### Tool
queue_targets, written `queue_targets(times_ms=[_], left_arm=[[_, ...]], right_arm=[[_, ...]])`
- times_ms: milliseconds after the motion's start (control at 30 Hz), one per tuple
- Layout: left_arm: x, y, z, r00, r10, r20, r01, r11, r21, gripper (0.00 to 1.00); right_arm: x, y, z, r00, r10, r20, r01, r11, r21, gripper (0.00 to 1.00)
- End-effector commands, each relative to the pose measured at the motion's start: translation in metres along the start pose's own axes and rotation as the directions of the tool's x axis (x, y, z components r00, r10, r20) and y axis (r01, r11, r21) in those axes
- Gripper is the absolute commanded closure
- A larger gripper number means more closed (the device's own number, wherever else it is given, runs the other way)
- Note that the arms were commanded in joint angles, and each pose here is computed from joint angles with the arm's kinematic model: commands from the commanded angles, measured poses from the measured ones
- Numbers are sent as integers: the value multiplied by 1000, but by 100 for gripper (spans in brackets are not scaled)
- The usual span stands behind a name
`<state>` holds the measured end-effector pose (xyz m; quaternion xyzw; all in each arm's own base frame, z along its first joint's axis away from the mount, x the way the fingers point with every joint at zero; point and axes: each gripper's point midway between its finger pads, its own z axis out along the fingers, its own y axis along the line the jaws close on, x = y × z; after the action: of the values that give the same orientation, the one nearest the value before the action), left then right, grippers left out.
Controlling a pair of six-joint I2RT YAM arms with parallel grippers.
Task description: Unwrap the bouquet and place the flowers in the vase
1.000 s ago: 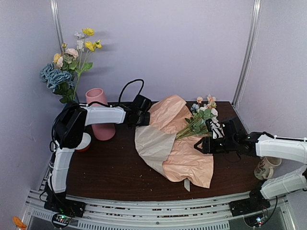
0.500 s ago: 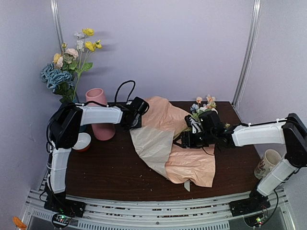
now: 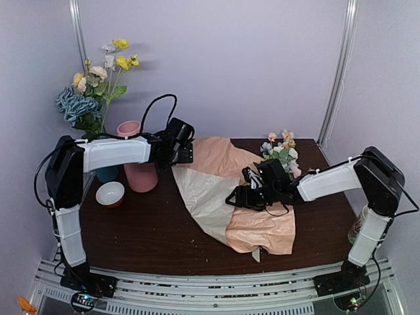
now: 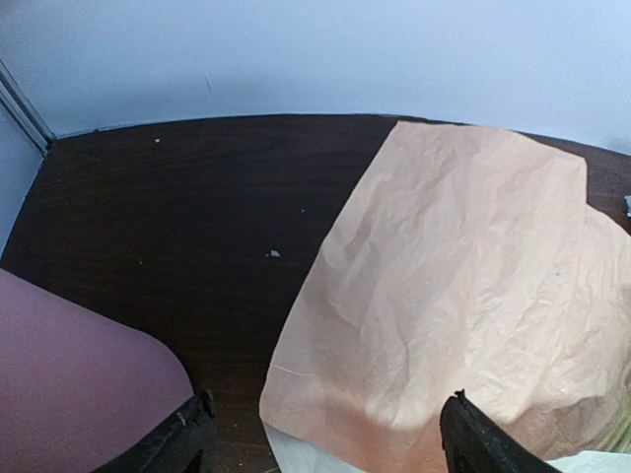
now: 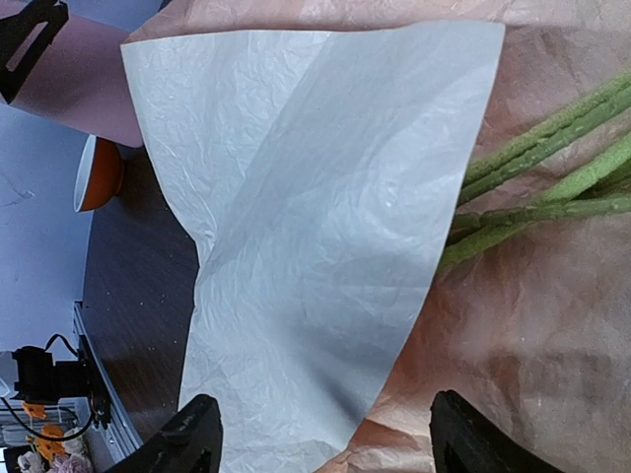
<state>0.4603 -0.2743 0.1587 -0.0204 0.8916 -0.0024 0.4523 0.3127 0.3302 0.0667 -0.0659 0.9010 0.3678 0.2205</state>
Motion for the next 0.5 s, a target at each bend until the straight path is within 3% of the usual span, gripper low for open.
queue_targets(times_ms=[0, 200, 467], left_arm=[[-18, -8, -17, 999, -6, 40, 3, 997, 75, 17], [-35, -13, -44, 996, -5, 86, -6, 991, 136, 17], [-56, -24, -86, 984, -12, 178, -38, 961, 273, 17]], right_arm=[[-5, 22, 10, 1000, 22, -1, -22, 994, -109, 25], [-1, 43, 20, 999, 29, -35, -36, 975, -220, 27], [8, 111, 11, 993, -112, -34, 90, 914, -395, 27]])
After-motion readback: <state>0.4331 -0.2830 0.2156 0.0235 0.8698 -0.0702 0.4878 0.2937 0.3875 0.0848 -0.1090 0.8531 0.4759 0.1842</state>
